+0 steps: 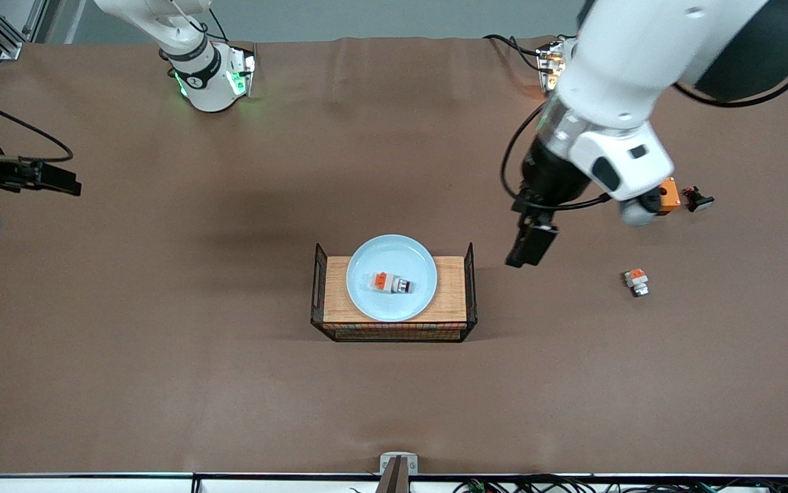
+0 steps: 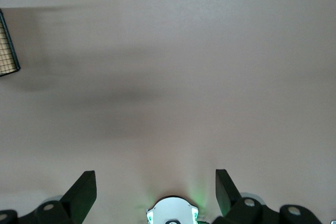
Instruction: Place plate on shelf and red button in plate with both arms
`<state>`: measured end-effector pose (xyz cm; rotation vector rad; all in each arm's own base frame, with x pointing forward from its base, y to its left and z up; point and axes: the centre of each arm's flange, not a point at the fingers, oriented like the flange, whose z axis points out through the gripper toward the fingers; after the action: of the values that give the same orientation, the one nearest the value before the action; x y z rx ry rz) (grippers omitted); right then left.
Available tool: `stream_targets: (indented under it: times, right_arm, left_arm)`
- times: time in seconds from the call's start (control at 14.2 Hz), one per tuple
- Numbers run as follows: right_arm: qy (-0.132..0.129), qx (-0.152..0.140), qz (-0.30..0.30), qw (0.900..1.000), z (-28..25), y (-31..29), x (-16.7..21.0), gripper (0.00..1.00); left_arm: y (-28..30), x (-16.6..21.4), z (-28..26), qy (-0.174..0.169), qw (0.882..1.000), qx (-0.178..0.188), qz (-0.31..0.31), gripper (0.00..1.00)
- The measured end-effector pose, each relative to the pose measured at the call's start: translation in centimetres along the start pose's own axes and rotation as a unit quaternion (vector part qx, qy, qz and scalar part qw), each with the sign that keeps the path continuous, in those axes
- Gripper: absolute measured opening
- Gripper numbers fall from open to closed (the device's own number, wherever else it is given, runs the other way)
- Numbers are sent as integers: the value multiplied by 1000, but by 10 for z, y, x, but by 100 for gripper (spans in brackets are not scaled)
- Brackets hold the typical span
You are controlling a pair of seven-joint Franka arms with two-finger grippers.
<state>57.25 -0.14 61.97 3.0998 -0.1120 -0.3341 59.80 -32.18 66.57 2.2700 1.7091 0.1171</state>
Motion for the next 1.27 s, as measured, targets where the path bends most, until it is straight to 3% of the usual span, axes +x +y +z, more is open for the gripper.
stream_targets:
  times: [0.21, 0.64, 1.06, 1.27]
  right_arm:
    - [16, 2, 2, 1000, -16, 1, -14, 100]
    - [3, 4, 16, 1000, -9, 16, -24, 100]
    - [34, 9, 15, 999, -15, 18, -47, 100]
    - [40, 10, 14, 999, -11, 18, -50, 100]
  left_arm:
    - [-4, 57, -39, -13, 1000, 5, 27, 100]
    - [-33, 171, -84, -12, 990, 56, 126, 100]
    - [-64, 223, -75, -9, 960, 166, 226, 100]
    - [-77, 257, -70, -29, 941, 196, 273, 100]
